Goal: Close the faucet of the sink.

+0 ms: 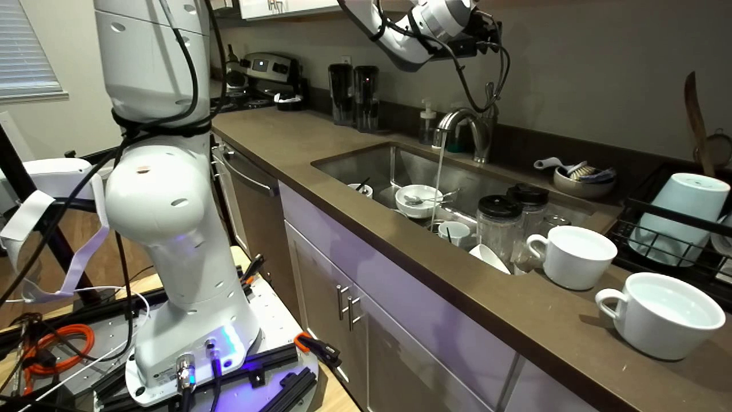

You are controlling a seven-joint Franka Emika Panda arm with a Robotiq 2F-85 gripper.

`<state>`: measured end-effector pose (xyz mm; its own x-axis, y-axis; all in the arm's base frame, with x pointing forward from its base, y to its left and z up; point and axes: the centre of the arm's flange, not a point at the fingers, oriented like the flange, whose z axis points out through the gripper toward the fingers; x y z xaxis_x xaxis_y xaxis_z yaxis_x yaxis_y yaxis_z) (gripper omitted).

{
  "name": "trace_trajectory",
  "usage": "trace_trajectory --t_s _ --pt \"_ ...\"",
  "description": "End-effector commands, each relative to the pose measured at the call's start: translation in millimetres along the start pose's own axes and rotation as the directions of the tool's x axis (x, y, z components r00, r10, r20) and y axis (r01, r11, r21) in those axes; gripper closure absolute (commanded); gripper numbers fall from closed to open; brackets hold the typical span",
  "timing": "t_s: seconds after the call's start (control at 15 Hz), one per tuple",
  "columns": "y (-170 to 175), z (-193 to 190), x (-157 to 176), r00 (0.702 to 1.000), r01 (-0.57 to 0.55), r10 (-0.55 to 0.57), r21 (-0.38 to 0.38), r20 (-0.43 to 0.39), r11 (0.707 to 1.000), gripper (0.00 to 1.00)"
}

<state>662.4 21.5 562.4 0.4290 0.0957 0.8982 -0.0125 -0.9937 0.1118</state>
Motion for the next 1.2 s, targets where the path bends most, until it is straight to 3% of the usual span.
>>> trace_trajectory --t_s 0.0,0.13,0.33,0.53,1.13 --pt "-9.3 22.6 -5.2 1.0 -0.013 0.013 0.011 -0.003 1.0 0.82" --pt "-9.7 30.7 -13.0 0.999 -0.022 0.022 0.011 0.025 1.0 0.94" --pt "-9.3 38.0 -26.4 0.998 -0.016 0.016 -0.001 0.053 1.0 1.0" --pt "-5.0 43.4 -32.2 0.998 -0.02 0.02 -0.01 0.055 1.0 0.93" --pt "-7.5 48.3 -40.7 0.99 -0.002 0.007 -0.037 0.139 0.999 0.97"
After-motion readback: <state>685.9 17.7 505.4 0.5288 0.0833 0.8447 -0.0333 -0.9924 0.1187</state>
